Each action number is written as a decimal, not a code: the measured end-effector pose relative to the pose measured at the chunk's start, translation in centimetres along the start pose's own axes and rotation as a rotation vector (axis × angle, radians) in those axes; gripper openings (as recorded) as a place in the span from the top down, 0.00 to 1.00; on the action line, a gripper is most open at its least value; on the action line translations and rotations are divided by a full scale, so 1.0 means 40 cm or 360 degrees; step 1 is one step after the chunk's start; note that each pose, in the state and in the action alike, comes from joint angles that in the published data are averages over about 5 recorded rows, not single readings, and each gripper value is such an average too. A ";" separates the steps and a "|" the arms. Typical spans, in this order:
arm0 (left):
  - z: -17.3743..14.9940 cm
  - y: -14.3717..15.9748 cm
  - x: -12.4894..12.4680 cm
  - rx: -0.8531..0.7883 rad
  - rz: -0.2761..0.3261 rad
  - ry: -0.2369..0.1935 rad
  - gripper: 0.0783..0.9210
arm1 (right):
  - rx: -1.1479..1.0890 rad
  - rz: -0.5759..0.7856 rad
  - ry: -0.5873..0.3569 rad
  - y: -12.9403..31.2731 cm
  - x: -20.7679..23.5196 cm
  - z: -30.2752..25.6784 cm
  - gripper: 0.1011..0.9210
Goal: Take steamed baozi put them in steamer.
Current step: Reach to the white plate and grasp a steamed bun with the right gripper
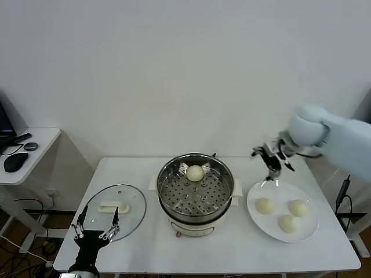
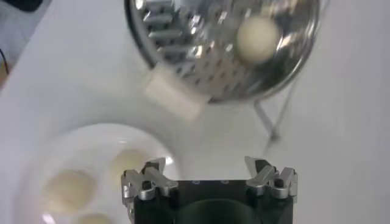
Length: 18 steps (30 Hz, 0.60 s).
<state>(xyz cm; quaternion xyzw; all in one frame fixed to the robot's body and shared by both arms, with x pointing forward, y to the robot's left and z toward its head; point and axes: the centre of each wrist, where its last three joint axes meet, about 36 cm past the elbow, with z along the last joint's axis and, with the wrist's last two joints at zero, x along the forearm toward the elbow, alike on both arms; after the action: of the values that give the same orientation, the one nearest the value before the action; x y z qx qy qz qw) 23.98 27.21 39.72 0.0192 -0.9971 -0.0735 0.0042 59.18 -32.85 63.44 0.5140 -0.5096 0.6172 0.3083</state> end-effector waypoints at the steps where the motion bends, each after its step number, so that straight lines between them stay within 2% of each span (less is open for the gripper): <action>1: 0.000 0.001 -0.001 -0.0002 -0.0001 0.0000 0.12 | -0.0035 -0.0012 0.0003 0.015 -0.015 0.015 0.12; 9: 0.011 0.004 -0.003 -0.0017 -0.0010 0.0022 0.12 | -0.0234 -0.0104 0.0036 0.101 -0.130 0.112 0.12; 18: 0.024 0.008 0.000 -0.0030 -0.0020 0.0049 0.12 | -0.0318 -0.0175 0.0059 0.134 -0.239 0.156 0.12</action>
<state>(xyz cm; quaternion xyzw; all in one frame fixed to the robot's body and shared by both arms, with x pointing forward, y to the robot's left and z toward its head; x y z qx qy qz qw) 23.96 27.65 38.82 0.0265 -0.9961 -0.0825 0.0192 59.02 -38.93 52.41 0.4965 -0.5339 0.5549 0.4007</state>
